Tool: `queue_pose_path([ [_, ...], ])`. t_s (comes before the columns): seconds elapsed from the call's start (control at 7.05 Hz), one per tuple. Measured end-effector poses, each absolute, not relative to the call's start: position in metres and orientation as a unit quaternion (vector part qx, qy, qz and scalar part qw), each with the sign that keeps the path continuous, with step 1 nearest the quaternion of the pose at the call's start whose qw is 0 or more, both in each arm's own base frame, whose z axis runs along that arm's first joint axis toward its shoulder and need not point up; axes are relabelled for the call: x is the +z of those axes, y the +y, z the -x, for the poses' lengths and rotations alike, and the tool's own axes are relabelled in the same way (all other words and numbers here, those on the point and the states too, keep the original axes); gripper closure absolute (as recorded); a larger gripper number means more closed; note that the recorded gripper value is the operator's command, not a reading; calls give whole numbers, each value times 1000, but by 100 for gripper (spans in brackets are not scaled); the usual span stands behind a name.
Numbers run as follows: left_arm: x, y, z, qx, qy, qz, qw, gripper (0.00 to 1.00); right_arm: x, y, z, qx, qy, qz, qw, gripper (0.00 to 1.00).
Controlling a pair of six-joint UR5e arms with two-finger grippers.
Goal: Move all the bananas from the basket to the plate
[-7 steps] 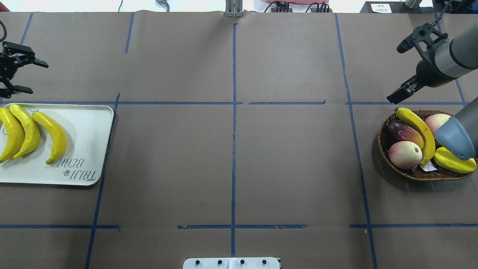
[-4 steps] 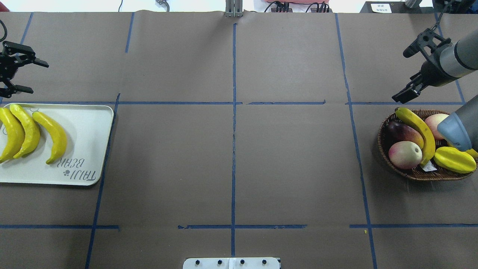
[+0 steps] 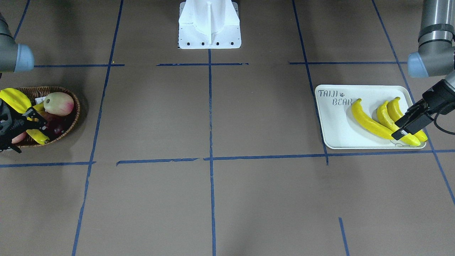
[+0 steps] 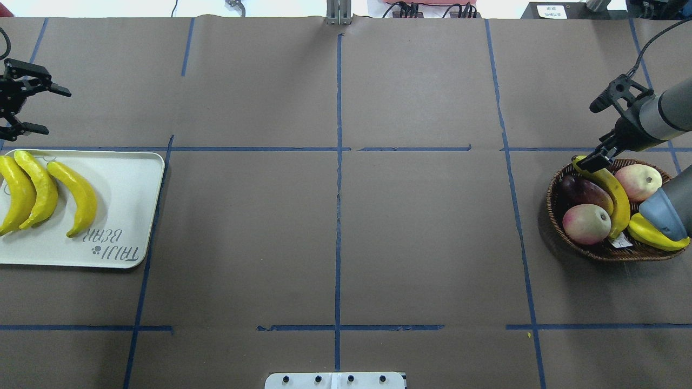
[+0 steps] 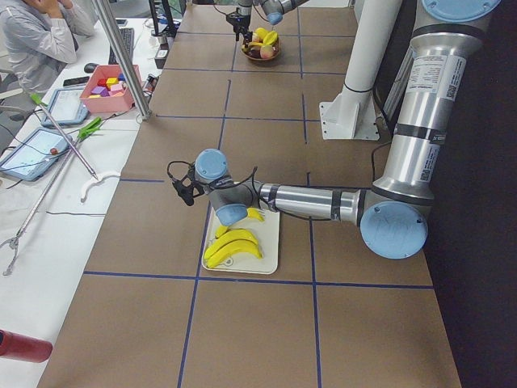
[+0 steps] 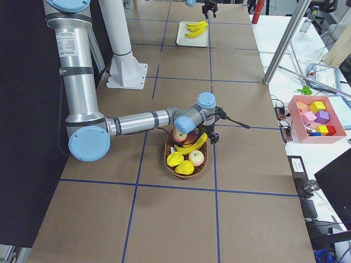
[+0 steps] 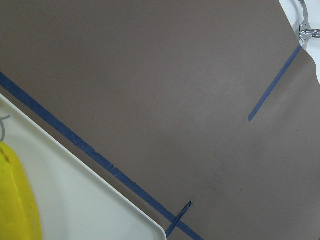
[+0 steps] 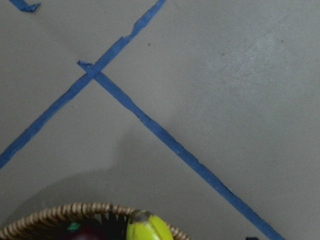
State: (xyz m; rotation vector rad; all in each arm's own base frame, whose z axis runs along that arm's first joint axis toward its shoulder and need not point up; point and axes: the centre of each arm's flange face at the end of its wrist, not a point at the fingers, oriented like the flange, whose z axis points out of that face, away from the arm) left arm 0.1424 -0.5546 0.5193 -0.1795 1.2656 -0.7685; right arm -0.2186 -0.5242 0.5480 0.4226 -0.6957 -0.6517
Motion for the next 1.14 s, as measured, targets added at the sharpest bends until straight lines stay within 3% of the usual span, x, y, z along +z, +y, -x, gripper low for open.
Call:
queue_pose_path([
  [0.14, 519, -554, -142, -349, 576, 81, 734, 0, 549, -520, 226, -311, -331, -199, 868, 14],
  [0.43, 519, -554, -142, -349, 576, 81, 734, 0, 551, -516, 230, -304, -330, -193, 872, 27],
  [0.71, 519, -554, -142, -349, 576, 81, 734, 0, 563, -512, 229, -308, -321, -188, 876, 33],
  [1.14, 518, -553, -142, -349, 577, 81, 734, 0, 569, -510, 227, -311, -312, -187, 878, 37],
])
